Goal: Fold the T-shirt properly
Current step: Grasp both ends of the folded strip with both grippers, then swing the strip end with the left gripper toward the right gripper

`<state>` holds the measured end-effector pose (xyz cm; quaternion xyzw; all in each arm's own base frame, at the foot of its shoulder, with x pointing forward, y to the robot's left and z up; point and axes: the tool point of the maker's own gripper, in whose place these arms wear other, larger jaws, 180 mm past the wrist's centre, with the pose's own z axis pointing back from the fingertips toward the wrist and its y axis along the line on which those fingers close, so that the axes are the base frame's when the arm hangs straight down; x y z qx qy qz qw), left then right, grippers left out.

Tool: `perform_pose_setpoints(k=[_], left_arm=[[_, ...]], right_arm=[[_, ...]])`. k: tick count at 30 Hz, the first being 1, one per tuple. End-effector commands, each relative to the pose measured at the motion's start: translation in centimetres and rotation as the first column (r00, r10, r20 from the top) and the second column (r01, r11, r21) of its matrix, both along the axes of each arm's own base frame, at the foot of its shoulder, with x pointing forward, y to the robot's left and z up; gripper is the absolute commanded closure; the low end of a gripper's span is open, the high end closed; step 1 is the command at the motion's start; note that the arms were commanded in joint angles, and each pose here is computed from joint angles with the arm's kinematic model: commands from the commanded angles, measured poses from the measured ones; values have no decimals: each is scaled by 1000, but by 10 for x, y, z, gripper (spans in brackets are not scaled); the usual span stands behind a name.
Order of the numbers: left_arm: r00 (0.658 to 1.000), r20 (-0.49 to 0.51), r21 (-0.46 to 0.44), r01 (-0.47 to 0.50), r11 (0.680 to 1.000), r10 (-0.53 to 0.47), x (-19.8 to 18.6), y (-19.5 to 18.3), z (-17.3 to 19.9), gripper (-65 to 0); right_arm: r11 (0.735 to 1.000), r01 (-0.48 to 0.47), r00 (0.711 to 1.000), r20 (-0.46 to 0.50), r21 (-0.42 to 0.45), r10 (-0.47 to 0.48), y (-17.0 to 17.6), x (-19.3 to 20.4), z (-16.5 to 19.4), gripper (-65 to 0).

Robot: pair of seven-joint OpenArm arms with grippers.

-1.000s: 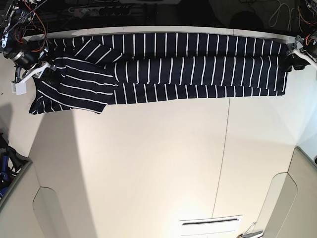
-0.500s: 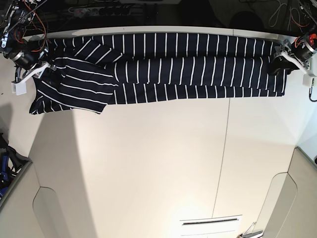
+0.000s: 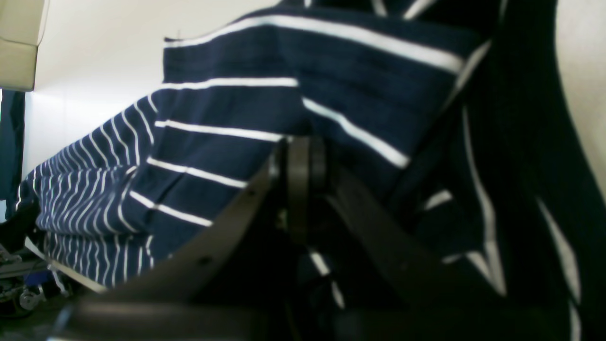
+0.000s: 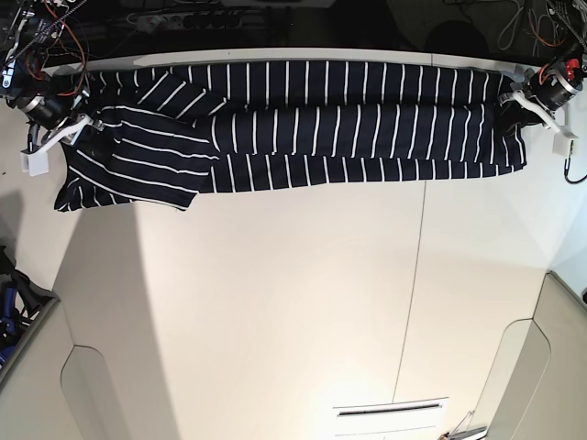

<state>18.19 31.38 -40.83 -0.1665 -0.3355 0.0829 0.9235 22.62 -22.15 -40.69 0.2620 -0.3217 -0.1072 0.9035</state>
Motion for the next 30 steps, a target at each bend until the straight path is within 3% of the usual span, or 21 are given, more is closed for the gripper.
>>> perform_pose_setpoints(k=[1, 15, 21, 30], left_arm=[[1000, 28, 17, 14, 1000, -14, 5, 4, 8, 0], [990, 138, 43, 24, 999, -30, 45, 4, 34, 0], [985, 166, 81, 29, 996, -42, 63, 8, 42, 0], [981, 191, 149, -44, 988, 15, 98, 25, 58, 0]], right_arm=[[1000, 2, 999, 42, -6, -2, -6, 8, 11, 0], [996, -36, 998, 48, 79, 32, 8, 6, 20, 0], [999, -22, 996, 90, 46, 17, 0, 10, 34, 0], [999, 24, 982, 190, -31, -18, -21, 19, 67, 0]])
